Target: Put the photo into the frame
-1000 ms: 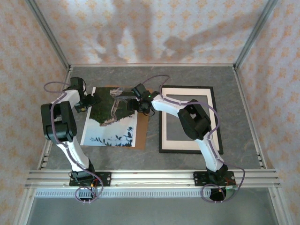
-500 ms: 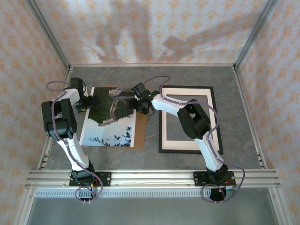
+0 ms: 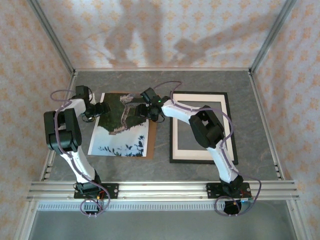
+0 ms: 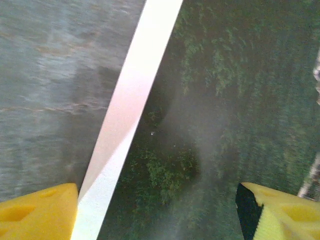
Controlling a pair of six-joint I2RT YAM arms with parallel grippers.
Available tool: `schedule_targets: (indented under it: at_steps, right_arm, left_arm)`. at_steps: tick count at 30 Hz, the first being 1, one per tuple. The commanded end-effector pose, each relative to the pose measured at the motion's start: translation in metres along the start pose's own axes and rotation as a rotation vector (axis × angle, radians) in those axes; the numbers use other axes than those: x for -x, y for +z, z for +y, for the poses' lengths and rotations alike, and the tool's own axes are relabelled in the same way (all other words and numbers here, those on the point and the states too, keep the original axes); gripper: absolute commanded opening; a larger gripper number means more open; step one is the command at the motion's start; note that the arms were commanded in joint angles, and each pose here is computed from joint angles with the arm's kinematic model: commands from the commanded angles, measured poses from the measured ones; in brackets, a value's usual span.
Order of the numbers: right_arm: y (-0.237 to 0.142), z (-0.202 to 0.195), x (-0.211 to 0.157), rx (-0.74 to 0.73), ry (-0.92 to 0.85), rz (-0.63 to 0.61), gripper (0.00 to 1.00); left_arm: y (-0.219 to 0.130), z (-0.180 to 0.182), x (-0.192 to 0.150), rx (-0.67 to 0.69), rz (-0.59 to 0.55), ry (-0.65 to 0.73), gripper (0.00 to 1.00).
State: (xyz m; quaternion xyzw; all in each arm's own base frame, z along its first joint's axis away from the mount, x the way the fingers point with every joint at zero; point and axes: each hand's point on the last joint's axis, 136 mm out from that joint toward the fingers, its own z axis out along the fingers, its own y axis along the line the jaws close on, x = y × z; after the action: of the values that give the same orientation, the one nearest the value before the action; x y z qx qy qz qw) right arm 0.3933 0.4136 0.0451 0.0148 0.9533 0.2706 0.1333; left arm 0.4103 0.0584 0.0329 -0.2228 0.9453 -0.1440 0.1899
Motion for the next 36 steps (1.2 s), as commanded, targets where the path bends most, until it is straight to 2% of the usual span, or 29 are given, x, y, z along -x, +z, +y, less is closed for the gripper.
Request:
schedule_targets:
  at_steps: [1, 9, 16, 26, 32, 36]
  right_arm:
    - [0.019, -0.013, -0.012, -0.017, 0.046, 0.046, 0.69]
    - [0.021, -0.017, -0.011, -0.006, 0.077, 0.04, 0.72]
    - [0.024, -0.017, -0.012, -0.004, 0.079, 0.048, 0.72]
    - [0.019, -0.014, -0.005, 0.003, 0.066, 0.044, 0.73]
    - [-0.013, -0.012, 0.012, 0.011, 0.024, 0.004, 0.81]
    - [-0.043, -0.013, 0.021, 0.006, -0.034, -0.02, 0.85]
  left_arm:
    - [0.0, -0.04, -0.025, -0.176, 0.081, -0.029, 0.79]
    - [-0.01, -0.043, -0.025, -0.188, 0.035, -0.047, 0.8]
    - [-0.022, -0.058, -0.024, -0.276, -0.006, -0.077, 0.79]
    - [-0.032, -0.06, -0.025, -0.275, -0.035, -0.078, 0.6]
    - [-0.04, -0.072, -0.024, -0.352, -0.082, -0.118, 0.5]
    - [-0.05, -0.092, -0.023, -0.468, -0.11, -0.161, 0.45]
